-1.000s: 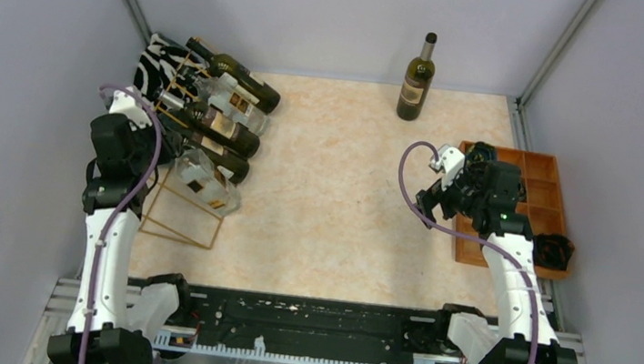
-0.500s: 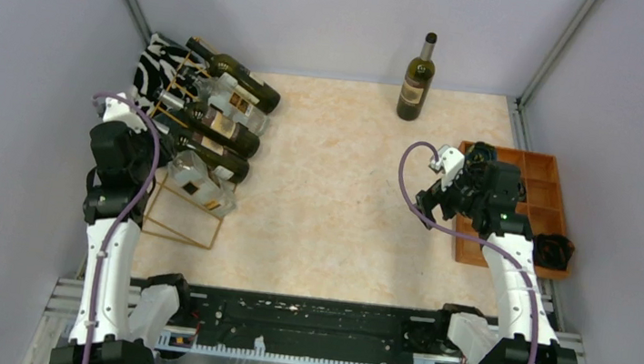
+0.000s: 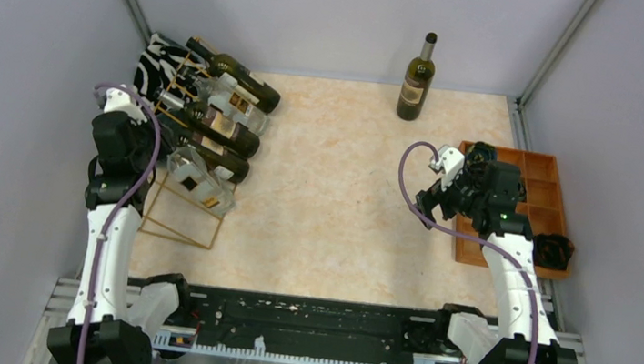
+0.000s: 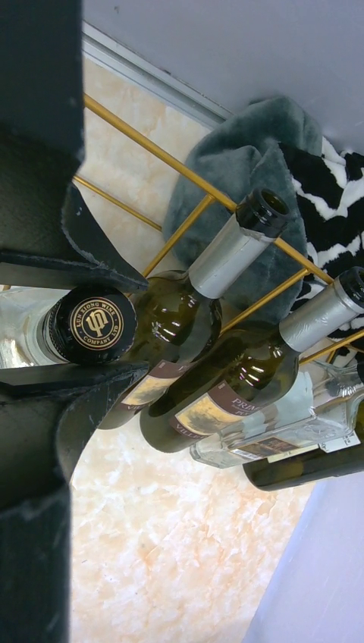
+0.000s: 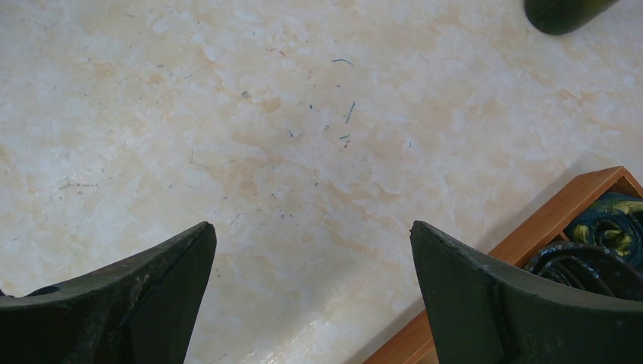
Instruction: Put the wine bottle on the wine rack
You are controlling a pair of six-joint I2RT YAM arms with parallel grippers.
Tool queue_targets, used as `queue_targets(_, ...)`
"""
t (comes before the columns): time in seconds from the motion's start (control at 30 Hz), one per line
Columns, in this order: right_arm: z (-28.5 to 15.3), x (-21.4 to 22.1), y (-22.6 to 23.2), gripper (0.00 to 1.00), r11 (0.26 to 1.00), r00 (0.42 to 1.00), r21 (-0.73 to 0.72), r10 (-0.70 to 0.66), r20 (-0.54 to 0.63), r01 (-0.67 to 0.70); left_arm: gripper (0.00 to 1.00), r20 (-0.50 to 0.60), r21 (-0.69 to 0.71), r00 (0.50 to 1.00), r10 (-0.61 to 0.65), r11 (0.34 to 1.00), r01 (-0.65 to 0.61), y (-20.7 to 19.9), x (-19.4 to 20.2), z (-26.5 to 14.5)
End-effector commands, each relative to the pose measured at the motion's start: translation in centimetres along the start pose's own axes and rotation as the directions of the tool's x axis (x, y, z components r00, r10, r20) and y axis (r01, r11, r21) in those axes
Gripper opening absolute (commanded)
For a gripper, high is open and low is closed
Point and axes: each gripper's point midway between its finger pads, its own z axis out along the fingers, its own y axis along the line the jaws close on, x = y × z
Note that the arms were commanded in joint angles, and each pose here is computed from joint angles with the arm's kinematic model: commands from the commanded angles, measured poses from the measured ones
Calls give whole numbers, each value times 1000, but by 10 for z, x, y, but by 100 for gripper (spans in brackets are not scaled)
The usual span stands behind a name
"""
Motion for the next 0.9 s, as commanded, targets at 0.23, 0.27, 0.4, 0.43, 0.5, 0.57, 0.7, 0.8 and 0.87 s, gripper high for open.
queue_targets(0.23,-5,-16,-4,98,999,998,10,-44,45,44,26,-327,-139,944,46,986,-96,40,87,-5)
queue_targets(0.27,-5,-16,-4,98,999,998,10,-45,45,44,26,-330,-149,943,41,984,-95,42,88,-5)
queue_targets(0.4,-5,-16,-4,99,999,998,11,-46,44,45,27,-352,-184,936,-2,981,-67,45,95,-4)
queue_targets(0.43,-6,-16,-4,98,999,998,12,-48,46,47,27,-365,-180,931,-16,982,-54,42,98,-3)
queue_targets(0.5,-6,-16,-4,98,999,998,13,-48,46,47,26,-387,-169,921,-41,985,-27,38,102,-2)
queue_targets(0.57,-6,-17,-4,98,999,998,13,-48,46,47,26,-397,-160,915,-72,987,8,33,104,-1)
queue_targets(0.7,-6,-16,-5,98,999,998,15,-49,44,49,24,-423,-124,898,-120,990,73,20,110,-4)
queue_targets(0.8,-6,-16,-5,98,999,998,14,-49,44,48,22,-427,-157,890,-159,983,100,22,114,-7)
queue_targets(0.87,-6,-16,-5,98,999,998,15,-50,43,49,20,-422,-217,888,-184,971,98,32,118,-7)
